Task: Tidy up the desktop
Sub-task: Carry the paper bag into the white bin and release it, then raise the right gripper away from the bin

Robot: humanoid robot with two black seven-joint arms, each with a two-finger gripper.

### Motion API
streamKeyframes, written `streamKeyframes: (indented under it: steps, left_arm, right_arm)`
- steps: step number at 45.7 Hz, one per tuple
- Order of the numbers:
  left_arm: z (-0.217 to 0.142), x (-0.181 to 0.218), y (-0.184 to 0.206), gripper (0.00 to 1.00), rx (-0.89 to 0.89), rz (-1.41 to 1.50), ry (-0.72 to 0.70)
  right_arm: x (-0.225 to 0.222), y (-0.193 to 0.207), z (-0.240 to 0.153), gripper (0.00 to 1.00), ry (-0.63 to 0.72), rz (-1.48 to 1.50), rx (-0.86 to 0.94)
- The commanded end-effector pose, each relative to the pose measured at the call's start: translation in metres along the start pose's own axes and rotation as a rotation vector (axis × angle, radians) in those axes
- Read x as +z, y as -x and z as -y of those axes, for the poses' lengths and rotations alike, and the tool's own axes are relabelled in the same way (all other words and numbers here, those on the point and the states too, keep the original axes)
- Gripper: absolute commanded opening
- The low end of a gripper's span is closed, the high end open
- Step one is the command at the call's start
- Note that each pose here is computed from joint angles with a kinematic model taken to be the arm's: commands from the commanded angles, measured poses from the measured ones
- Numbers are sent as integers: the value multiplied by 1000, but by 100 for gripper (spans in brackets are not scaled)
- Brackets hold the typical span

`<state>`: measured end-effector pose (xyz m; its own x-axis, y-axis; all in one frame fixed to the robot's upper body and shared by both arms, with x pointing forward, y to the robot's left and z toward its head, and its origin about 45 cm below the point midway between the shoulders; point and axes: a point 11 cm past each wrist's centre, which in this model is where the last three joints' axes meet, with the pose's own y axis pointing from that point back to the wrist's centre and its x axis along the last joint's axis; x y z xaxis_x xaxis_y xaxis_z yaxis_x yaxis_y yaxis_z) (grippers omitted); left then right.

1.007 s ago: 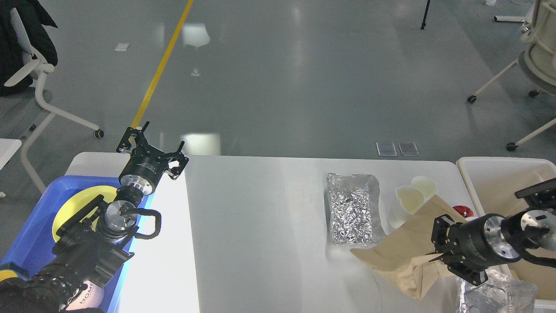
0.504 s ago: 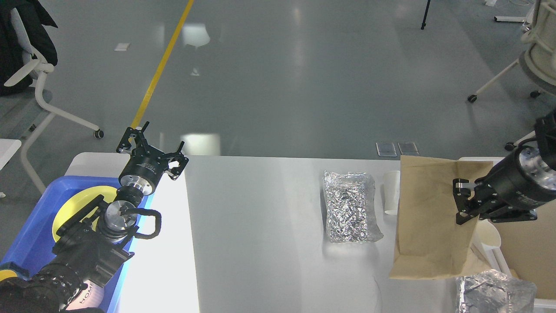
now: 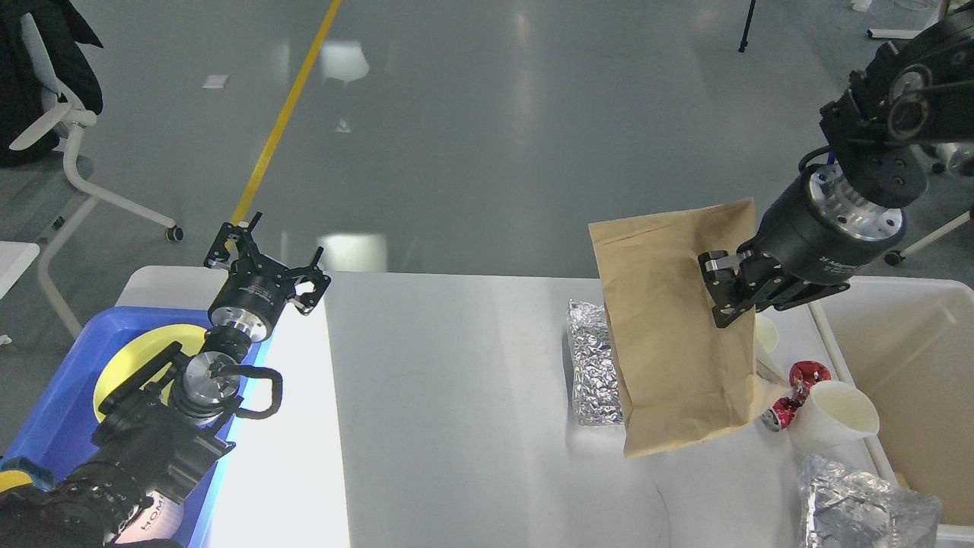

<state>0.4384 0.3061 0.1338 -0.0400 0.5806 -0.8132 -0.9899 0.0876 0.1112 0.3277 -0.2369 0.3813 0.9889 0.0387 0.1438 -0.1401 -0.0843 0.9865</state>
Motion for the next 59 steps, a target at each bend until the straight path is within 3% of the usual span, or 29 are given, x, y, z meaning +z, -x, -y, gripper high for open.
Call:
streamKeyframes:
  steps: [1,9,15,26,38,47,59]
  left_arm:
    - [0,0,0,98,0,0,0]
    - [0,-1,0,98,-1,0,-2]
    - [0,-1,0,98,-1,0,-2]
    - [1,-2,1,98,-3,-1,-3]
    - [1,-2,1,98,-3,-1,-3]
    - [1,-2,1,98,-3,0,-4]
    - [1,-2,1,98,-3,0,-4]
  right_arm:
    - [9,-12,-1,0,12,24,36]
    - [98,-55,20,0,120,215,164]
    - [169,-66,39,0,163,363,254]
    - [267,-46,83,0,303,556,440]
    - [359,-7,132,0,569,624,720]
    - [405,45,164,0,710,646,865]
    - [388,77,225,0,629,764,876]
